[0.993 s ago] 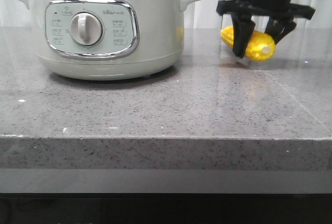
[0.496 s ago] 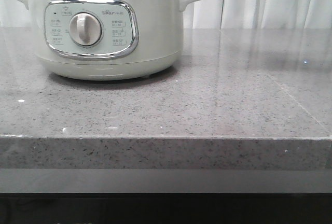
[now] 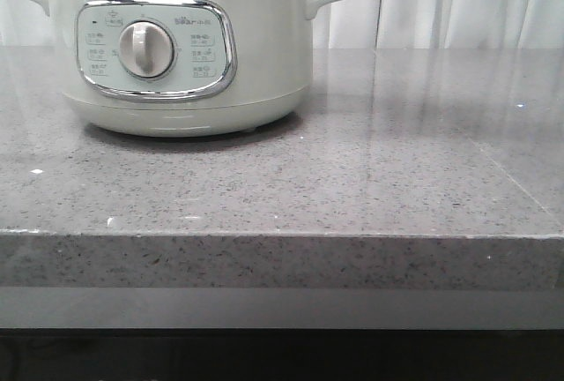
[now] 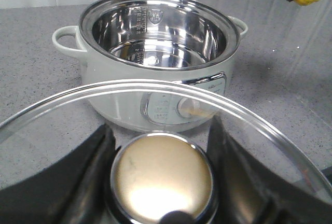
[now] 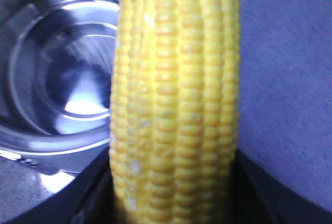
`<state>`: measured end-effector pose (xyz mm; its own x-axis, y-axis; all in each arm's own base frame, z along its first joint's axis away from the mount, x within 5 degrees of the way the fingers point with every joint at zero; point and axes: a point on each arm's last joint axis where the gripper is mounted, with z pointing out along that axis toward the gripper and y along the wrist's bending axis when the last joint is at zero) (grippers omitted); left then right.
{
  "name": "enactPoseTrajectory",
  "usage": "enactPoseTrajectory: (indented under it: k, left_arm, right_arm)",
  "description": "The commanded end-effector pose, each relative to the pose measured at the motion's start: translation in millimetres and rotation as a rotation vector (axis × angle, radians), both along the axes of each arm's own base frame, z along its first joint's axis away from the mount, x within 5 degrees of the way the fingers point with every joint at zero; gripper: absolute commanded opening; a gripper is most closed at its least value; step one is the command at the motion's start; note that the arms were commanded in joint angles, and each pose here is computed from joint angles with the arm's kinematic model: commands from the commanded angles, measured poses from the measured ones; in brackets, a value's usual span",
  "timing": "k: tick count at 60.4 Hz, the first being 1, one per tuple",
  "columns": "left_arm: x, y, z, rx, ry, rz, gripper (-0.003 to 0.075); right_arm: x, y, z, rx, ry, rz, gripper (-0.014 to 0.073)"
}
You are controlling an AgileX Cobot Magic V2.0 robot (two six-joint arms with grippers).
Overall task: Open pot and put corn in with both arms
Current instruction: 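Lift the corn with the right gripper and carry it over the pot, then lower the corn into the pot and open the right gripper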
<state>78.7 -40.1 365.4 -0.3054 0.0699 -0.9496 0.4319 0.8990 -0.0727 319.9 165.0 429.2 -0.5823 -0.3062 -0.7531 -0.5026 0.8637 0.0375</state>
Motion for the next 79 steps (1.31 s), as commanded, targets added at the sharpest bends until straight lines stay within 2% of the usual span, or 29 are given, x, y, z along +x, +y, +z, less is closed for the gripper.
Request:
enactPoseTrajectory:
  k: [1, 16, 27, 43, 69, 72, 79]
  left_arm:
    - [-0.6, 0.6, 24.4, -0.088, -0.155, 0.005, 0.0189]
    - [-0.6, 0.6, 24.4, -0.088, -0.155, 0.005, 0.0189]
    - [-0.6, 0.6, 24.4, -0.088, -0.155, 0.005, 0.0189]
    - [-0.6, 0.6, 24.4, -0.088, -0.155, 0.005, 0.0189]
    - [-0.6, 0.6, 24.4, -0.088, -0.155, 0.005, 0.0188]
    - [-0.6, 0.6, 24.4, -0.088, -0.155, 0.005, 0.0188]
    - [-0.6, 0.6, 24.4, -0.088, -0.155, 0.005, 0.0188]
  right_arm:
    - [-20.7, 16.9, 34.5, 0.070, -0.186, 0.087, 0.0306]
    - [-18.5, 61.5, 35.7, 0.079, -0.192, 0.191, 0.0306]
    - [6.5, 80.9, 20.1, 0.014, -0.091, 0.210, 0.0306]
    - [31.7, 99.7, -2.4, -0.024, -0.029, 0.219, 0.0306]
    - [48.1, 109.6, -32.1, -0.079, 0.029, 0.215, 0.0313]
    - [48.8, 109.3, -33.7, -0.085, 0.035, 0.214, 0.0328]
    - [49.4, 109.8, -34.6, -0.085, 0.036, 0.213, 0.0468]
